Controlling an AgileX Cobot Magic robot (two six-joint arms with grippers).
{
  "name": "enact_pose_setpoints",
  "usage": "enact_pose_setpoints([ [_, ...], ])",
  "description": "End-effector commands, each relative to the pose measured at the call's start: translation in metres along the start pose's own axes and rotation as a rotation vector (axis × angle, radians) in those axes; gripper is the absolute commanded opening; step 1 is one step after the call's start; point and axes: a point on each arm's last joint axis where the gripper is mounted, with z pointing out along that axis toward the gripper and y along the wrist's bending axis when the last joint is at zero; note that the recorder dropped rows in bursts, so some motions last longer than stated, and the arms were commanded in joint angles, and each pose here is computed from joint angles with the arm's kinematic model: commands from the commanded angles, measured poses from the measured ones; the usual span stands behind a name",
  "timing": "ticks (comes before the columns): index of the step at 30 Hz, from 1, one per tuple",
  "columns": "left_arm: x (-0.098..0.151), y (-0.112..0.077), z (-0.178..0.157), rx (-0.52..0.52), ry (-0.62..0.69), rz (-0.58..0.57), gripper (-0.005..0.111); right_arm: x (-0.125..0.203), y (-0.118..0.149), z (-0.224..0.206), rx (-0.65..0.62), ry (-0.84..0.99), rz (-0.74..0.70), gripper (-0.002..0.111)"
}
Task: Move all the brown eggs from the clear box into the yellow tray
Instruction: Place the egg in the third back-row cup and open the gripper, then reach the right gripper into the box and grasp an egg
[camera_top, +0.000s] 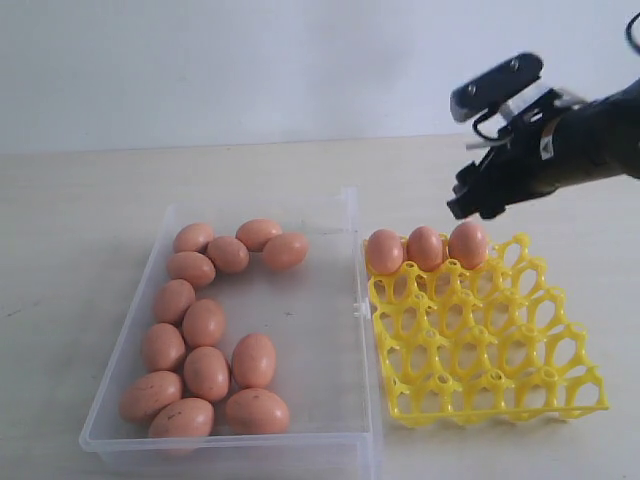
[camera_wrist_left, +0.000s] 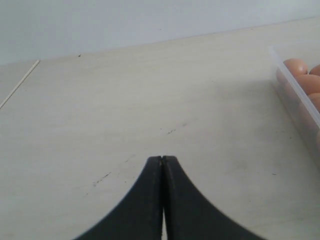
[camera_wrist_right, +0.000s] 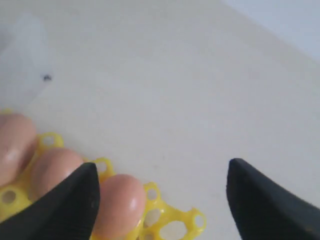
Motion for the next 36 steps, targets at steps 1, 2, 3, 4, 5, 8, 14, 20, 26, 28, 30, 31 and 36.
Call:
enact_pose_setpoints([
  [1,-0.002,0.0,-0.001,0.005,-0.019,-0.006,0.0,-0.037,0.007,-0.048,-0.006,-0.133,0.072,0.051],
  [2,-0.002,0.0,-0.001,0.005,-0.019,-0.006,0.0,-0.05,0.024,-0.06,-0.049,-0.152,0.078,0.034],
  [3,-0.002,0.0,-0.001,0.005,-0.019,-0.006,0.0,-0.054,0.031,-0.062,-0.066,-0.152,0.061,0.025],
  [4,-0.002,0.0,-0.001,0.005,-0.019,-0.006,0.0,-0.062,0.052,-0.063,-0.127,-0.119,0.068,0.006],
  [5,-0.002,0.0,-0.001,0.005,-0.019,-0.006,0.0,-0.066,0.064,-0.061,-0.168,-0.095,0.099,0.0],
  [8,-0.002,0.0,-0.001,0.005,-0.019,-0.006,0.0,-0.082,0.124,-0.039,-0.411,0.0,0.207,0.0],
  [14,-0.002,0.0,-0.001,0.005,-0.019,-0.006,0.0,-0.092,0.193,-0.005,-0.614,0.167,0.203,0.028],
  [20,-0.002,0.0,-0.001,0.005,-0.019,-0.006,0.0,-0.092,0.22,0.032,-0.609,0.344,0.317,0.074],
  [26,-0.002,0.0,-0.001,0.005,-0.019,-0.006,0.0,-0.094,0.235,0.059,-0.6,0.411,0.328,0.062],
  [28,-0.002,0.0,-0.001,0.005,-0.019,-0.006,0.0,-0.092,0.241,0.065,-0.6,0.442,0.299,0.062],
  [30,-0.002,0.0,-0.001,0.005,-0.019,-0.006,0.0,-0.087,0.246,0.074,-0.572,0.455,0.252,0.062],
  [31,-0.002,0.0,-0.001,0.005,-0.019,-0.006,0.0,-0.086,0.246,0.076,-0.557,0.464,0.248,0.062],
  [36,-0.002,0.0,-0.001,0.005,-0.019,-0.006,0.0,-0.081,0.251,0.088,-0.552,0.484,0.219,0.057],
])
